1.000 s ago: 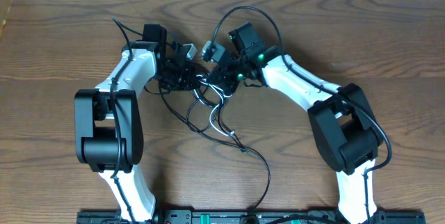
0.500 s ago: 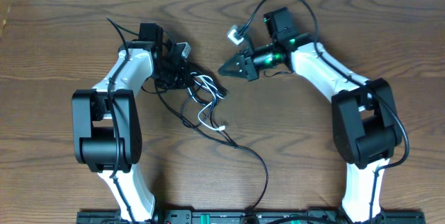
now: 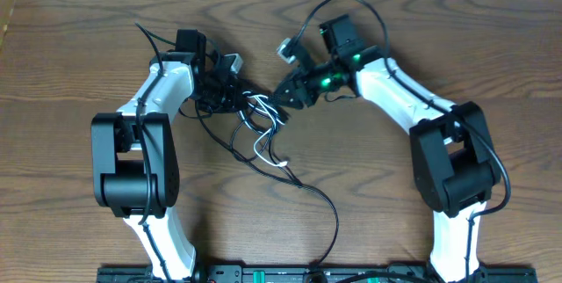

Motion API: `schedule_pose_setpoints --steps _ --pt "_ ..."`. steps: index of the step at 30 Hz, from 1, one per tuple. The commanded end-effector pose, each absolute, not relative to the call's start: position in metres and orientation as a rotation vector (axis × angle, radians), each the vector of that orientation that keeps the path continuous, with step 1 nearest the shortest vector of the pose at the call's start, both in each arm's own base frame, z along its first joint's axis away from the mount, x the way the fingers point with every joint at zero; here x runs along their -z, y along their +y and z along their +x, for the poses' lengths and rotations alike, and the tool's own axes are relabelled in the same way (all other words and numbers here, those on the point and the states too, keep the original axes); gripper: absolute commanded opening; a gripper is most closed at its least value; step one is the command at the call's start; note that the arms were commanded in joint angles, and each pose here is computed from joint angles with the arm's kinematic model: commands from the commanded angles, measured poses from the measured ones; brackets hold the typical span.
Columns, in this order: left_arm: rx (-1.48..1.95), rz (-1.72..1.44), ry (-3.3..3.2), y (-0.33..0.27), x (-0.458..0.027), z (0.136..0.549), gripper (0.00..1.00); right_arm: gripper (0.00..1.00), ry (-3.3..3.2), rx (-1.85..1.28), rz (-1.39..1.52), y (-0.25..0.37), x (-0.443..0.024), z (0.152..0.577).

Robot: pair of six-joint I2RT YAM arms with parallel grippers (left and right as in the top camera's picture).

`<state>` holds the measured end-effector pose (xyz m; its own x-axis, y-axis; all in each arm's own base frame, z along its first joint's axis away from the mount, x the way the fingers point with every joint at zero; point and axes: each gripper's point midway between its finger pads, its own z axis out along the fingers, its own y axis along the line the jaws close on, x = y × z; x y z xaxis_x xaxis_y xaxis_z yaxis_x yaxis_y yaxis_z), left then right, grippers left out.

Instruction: Untangle cables

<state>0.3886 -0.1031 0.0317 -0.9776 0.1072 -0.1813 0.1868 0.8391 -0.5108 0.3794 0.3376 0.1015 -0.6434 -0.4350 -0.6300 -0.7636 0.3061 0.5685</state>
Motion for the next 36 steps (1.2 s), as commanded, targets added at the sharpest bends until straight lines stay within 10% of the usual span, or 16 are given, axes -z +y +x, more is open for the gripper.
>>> schedule_pose_setpoints --steps 1,12,19,36 --pt "0.979 0.308 2.796 -0.119 -0.044 0.39 0.07 0.57 2.2 -1.026 -1.151 0.344 -0.098 0.386" --pt "1.048 0.342 2.76 -0.126 -0.049 0.388 0.07 0.54 2.236 -0.681 -1.169 0.355 -0.078 0.396" --pt "1.042 0.342 2.763 -0.126 -0.049 0.388 0.07 0.01 2.24 -0.65 -1.165 0.354 -0.077 0.397" --pt "0.87 0.261 2.841 -0.108 -0.036 0.393 0.08 0.01 2.014 -1.344 -1.325 0.366 -0.126 0.336"
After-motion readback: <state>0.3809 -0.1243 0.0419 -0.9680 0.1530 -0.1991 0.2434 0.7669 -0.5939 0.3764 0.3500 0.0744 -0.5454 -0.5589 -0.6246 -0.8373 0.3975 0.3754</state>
